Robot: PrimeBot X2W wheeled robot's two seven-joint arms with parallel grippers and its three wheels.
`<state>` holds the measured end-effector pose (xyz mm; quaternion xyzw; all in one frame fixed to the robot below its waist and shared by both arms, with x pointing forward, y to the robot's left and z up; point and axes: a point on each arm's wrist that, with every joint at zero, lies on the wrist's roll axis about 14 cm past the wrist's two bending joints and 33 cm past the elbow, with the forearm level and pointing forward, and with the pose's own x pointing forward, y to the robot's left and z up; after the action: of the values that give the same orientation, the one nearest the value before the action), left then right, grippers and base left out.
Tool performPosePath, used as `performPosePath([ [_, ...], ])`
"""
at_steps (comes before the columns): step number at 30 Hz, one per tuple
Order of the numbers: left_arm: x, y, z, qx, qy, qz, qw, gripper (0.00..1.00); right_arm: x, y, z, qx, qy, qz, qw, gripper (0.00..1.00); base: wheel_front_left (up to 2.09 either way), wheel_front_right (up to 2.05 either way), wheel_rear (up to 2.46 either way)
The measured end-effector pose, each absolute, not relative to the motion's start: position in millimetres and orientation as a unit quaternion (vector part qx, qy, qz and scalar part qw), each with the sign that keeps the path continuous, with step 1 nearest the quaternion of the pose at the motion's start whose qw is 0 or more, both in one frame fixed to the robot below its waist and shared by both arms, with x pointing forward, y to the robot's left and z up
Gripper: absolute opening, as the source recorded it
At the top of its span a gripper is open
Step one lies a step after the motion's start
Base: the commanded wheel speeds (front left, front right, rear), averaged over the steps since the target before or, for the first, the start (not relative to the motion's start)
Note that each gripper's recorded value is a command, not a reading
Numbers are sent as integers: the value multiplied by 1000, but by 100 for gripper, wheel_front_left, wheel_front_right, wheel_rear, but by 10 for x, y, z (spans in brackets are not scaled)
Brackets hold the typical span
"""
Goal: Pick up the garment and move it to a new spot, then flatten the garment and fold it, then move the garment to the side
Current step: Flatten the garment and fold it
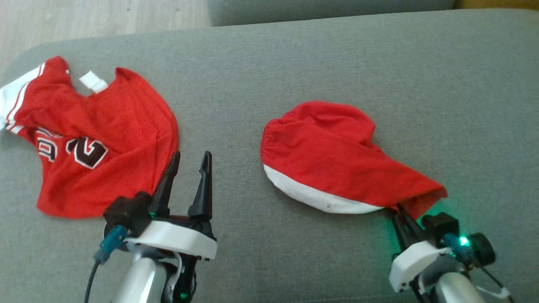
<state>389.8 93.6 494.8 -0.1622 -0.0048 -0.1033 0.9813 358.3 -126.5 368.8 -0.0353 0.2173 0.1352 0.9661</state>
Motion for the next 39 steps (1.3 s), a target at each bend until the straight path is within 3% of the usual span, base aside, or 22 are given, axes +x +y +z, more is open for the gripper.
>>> performPosePath([
  [11,3899,826,5032,-164,-14,-121,979,100,3718,-2127,4160,-89,164,47,981,0,0,0,0],
  [18,3880,887,5036,-167,-15,-111,980,100,3856,-2377,4437,-119,141,24,982,0,0,0,0],
  [26,3867,934,5049,-166,-18,-103,981,100,4039,-2078,4739,-128,95,64,985,0,0,0,0],
  [39,3811,984,5136,-167,-30,-97,981,100,4666,-1117,6262,-167,-100,187,963,0,0,0,0],
])
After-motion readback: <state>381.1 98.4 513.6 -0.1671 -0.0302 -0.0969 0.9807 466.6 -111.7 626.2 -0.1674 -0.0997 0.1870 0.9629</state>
